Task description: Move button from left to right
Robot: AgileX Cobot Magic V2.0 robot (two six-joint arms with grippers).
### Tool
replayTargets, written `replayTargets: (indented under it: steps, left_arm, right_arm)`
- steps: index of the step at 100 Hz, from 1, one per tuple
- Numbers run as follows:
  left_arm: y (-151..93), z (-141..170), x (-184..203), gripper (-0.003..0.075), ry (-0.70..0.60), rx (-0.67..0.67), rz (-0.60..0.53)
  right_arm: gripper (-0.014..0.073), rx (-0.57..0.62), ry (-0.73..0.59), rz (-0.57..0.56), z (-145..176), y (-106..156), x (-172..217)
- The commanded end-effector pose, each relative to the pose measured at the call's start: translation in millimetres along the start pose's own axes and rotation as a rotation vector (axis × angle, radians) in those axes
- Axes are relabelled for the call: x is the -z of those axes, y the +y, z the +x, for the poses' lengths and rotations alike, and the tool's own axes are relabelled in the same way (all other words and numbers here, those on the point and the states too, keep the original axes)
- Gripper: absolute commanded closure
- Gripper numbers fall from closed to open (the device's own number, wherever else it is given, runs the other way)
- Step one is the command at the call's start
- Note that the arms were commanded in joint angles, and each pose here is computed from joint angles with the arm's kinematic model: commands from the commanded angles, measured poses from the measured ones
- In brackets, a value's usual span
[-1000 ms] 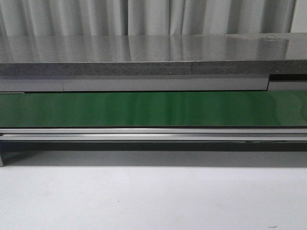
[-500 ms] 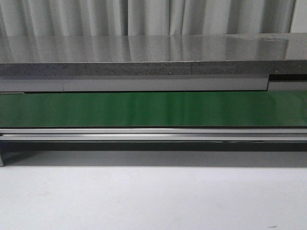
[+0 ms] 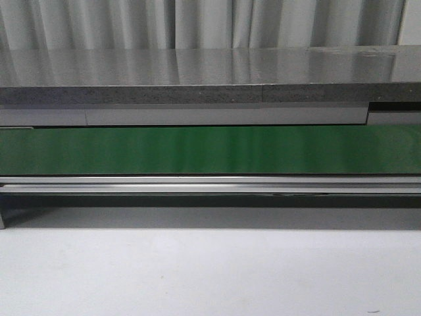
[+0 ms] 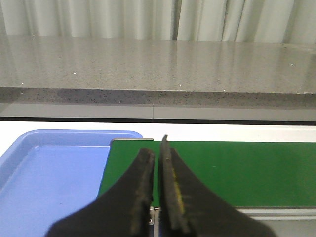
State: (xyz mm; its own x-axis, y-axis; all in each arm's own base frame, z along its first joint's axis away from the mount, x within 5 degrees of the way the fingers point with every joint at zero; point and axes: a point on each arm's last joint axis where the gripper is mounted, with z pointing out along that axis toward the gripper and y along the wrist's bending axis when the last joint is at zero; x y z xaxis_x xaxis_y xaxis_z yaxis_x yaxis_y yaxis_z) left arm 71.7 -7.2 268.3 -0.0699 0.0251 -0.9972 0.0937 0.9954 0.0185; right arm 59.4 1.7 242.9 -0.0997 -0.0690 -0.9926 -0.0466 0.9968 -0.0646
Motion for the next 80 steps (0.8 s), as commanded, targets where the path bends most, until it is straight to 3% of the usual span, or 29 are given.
replayTargets:
  steps: [1,33,80]
  left_arm:
    - [1,-16,1,0.0715,-0.101,0.013,-0.004]
    - [1,-16,1,0.0715,-0.101,0.013,-0.004]
    - [1,-16,1,0.0715,-0.101,0.013,-0.004]
  right_arm:
    - [0.0663,0.009,-0.112,0.005,1,0,5]
    - [0.0663,-0.001,-0.134,-0.003,33,3,2]
    - [0.0663,-0.005,-0.177,-0.008,39,4,-1]
